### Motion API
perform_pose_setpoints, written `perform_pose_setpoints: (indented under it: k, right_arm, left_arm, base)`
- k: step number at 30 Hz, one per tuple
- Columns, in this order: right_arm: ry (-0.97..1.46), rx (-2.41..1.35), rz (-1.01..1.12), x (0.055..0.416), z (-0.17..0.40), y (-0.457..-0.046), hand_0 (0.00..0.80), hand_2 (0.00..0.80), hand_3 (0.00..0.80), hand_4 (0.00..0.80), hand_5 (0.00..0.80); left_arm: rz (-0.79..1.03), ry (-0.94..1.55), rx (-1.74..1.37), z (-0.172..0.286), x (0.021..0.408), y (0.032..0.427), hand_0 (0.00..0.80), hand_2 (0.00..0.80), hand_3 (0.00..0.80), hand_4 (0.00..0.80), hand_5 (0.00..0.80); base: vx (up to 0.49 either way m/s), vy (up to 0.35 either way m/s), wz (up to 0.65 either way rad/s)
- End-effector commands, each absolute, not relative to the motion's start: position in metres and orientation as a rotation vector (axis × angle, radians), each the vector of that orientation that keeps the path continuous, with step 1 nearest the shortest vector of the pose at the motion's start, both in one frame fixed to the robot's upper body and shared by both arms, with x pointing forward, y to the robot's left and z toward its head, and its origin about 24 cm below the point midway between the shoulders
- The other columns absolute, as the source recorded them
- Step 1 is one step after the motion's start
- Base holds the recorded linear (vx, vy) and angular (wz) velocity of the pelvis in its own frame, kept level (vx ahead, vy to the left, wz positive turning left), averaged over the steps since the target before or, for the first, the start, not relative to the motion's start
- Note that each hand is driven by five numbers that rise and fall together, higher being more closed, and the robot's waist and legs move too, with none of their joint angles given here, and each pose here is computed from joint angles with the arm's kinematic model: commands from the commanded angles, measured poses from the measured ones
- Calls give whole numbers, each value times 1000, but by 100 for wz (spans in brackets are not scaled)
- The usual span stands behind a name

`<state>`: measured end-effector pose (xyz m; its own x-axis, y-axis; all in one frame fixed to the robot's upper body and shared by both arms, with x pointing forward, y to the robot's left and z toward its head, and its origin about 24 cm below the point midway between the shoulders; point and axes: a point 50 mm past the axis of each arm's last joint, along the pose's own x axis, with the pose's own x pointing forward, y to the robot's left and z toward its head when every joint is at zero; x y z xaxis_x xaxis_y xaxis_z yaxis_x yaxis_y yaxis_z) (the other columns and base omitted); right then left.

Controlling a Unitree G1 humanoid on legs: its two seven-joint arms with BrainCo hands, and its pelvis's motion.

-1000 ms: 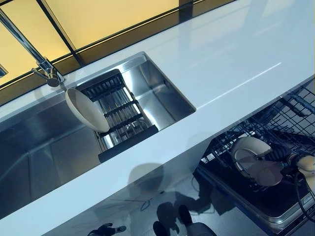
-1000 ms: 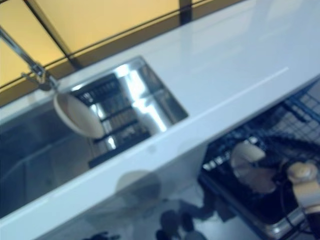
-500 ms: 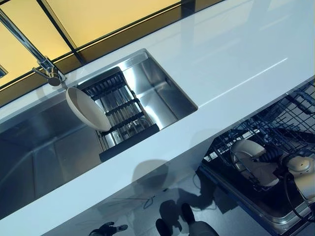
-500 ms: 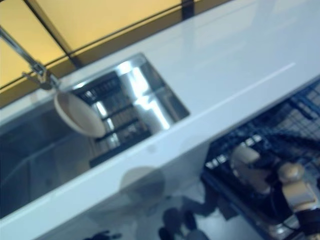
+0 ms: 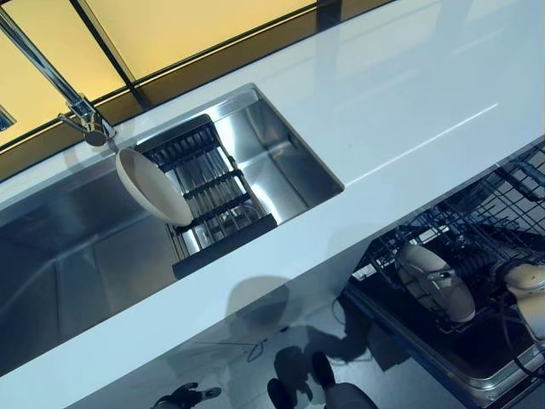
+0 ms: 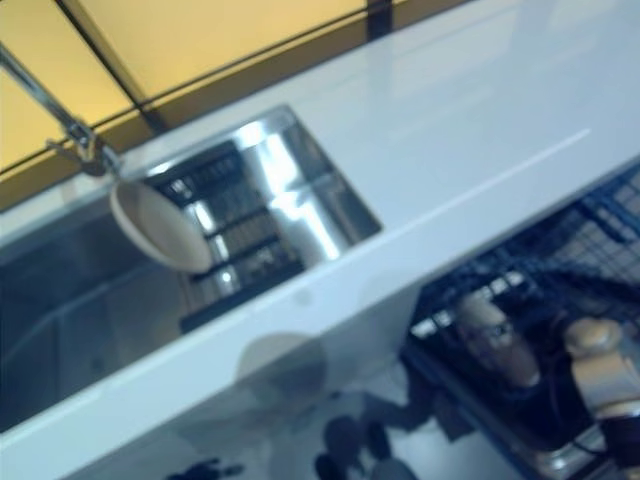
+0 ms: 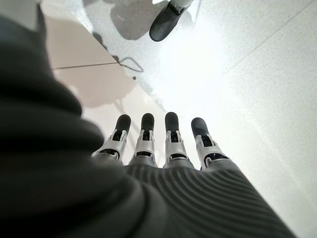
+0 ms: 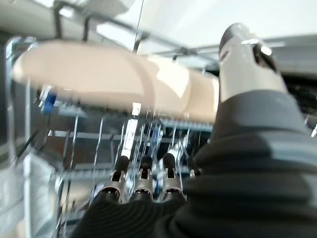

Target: Take plates into dishwasher

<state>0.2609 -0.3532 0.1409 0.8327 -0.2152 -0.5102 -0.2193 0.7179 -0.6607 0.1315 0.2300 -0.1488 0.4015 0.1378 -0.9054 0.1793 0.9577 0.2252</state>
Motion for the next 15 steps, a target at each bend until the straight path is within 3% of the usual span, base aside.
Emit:
perform_pose_setpoints:
  k: [1,15]
  right_arm:
    - [521,-771,-44,264,173,-362,0,0,0,0,0]
    - [477,-799,-259,242,220,-404,0,0,0,0,0]
  left_arm:
    - [29,1228,375,-148,119,256,0,0,0,0,0]
    - [48,1297,402,-152,94,266,0,0,0,0,0]
  base:
    - [44,4,-2]
    - [53,25,-1]
